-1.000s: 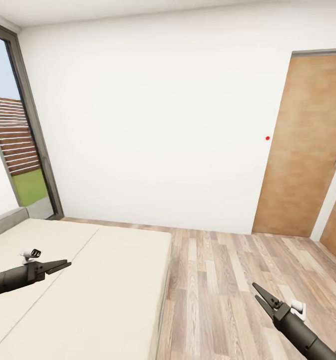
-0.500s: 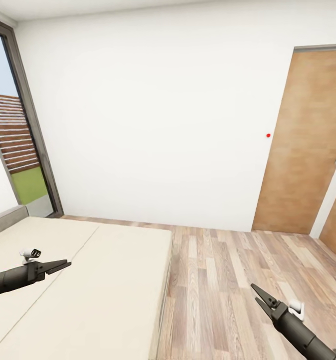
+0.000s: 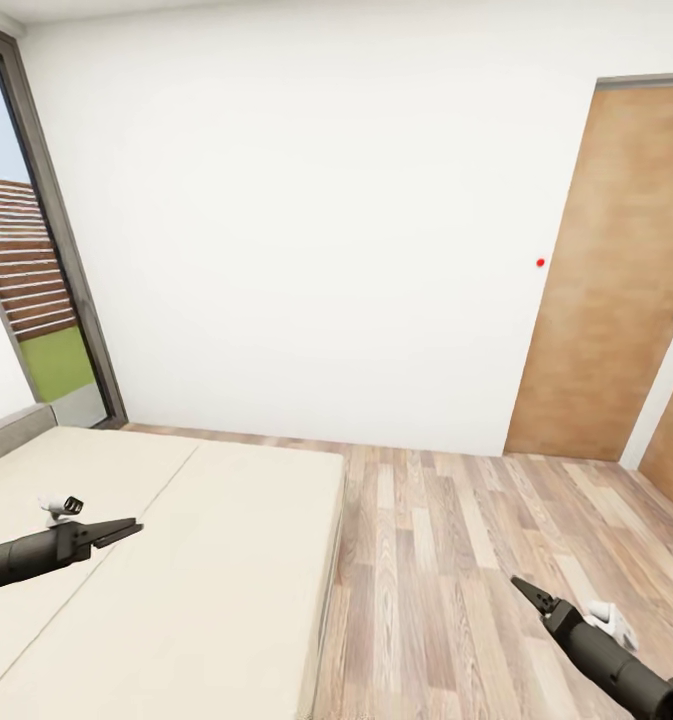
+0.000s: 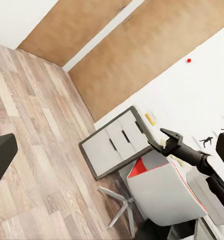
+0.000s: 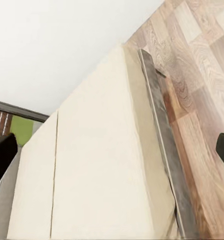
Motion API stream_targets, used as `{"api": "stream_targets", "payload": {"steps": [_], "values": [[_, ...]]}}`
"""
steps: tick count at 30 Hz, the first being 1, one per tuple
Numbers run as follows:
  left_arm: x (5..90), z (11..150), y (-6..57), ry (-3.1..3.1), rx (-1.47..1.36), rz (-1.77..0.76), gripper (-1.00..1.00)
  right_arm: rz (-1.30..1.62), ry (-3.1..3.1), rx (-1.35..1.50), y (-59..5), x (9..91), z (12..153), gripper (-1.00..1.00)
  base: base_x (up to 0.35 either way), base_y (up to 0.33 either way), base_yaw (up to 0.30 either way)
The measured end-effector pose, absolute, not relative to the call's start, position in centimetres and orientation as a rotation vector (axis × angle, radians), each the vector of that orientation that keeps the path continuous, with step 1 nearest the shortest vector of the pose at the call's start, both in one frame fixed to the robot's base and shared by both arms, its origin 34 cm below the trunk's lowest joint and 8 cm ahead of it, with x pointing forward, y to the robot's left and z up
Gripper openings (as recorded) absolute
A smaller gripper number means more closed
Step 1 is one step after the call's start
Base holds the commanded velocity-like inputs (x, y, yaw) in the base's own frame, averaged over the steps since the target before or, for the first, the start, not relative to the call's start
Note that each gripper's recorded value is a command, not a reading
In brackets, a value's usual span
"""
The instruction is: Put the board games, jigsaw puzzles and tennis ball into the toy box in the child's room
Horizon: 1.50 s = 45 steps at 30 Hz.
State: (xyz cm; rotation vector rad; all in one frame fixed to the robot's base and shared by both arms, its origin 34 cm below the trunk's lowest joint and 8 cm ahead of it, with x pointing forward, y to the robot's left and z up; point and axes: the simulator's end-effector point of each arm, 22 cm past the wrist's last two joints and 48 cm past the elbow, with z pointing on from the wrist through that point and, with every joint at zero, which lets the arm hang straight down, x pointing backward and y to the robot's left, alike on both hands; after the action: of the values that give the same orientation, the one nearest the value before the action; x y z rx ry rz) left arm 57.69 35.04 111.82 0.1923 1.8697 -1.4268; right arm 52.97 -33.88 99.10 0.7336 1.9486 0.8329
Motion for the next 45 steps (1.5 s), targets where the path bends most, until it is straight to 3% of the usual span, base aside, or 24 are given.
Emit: {"api": "stream_targets", "payload": {"steps": [10,30,45], "values": [[62.1,110.3,34.0,1.946,0.153,-1.251,1.00,0.748,2.085,0.721,-33.4,52.2,98.0,1.00,0.000,0.000,0.000],[62.7,107.3,32.6,2.032,0.177,-1.201,1.00,0.662,2.143,0.728,-34.1,51.7,96.0,1.00,0.000,0.000,-0.001],[62.8,106.9,33.0,2.037,0.168,-1.201,1.00,0.662,2.144,0.746,-34.1,51.7,95.3,1.00,0.000,0.137,-0.185]]}}
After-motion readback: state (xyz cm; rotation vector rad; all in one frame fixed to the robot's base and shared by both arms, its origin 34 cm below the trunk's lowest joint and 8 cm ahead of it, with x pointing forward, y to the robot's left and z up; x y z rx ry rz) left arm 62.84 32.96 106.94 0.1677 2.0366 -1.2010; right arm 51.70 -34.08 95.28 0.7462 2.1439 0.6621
